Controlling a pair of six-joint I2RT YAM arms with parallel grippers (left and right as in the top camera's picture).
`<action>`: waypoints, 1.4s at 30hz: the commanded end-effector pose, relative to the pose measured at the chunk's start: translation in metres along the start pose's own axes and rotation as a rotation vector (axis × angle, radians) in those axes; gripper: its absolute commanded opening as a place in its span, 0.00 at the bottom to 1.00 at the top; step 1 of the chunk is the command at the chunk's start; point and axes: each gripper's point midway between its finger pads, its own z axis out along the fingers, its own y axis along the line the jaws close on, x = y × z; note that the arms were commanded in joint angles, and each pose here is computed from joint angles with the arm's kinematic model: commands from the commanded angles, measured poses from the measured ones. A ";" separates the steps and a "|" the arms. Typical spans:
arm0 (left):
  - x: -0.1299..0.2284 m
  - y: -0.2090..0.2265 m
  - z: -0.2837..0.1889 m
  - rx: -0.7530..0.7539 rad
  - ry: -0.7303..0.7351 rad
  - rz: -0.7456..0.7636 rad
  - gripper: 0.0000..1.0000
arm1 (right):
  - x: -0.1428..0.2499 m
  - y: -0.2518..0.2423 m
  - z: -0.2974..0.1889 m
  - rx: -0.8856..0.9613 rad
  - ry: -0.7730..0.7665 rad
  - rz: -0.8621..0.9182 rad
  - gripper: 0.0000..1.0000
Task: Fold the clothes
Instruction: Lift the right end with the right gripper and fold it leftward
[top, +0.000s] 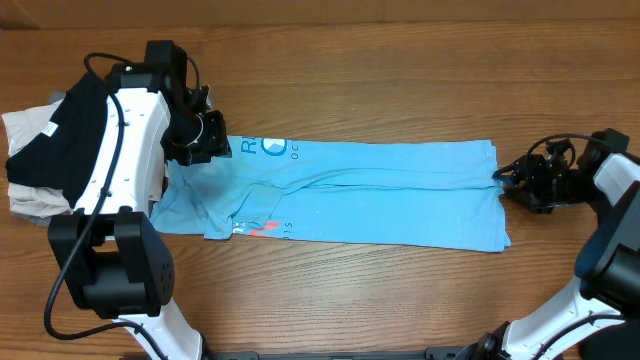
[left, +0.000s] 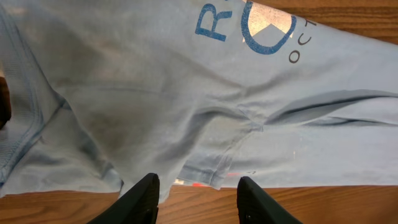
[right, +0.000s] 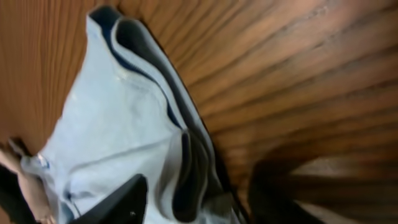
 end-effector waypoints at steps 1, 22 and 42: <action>0.001 -0.004 -0.001 -0.001 0.001 0.021 0.44 | 0.005 0.007 0.012 0.013 0.031 -0.062 0.53; 0.005 -0.004 0.000 -0.004 0.015 0.022 0.45 | -0.015 0.012 -0.046 0.164 -0.047 -0.038 0.04; 0.005 -0.004 0.000 -0.004 0.016 0.022 0.45 | 0.039 0.042 -0.021 0.479 0.071 -0.116 0.04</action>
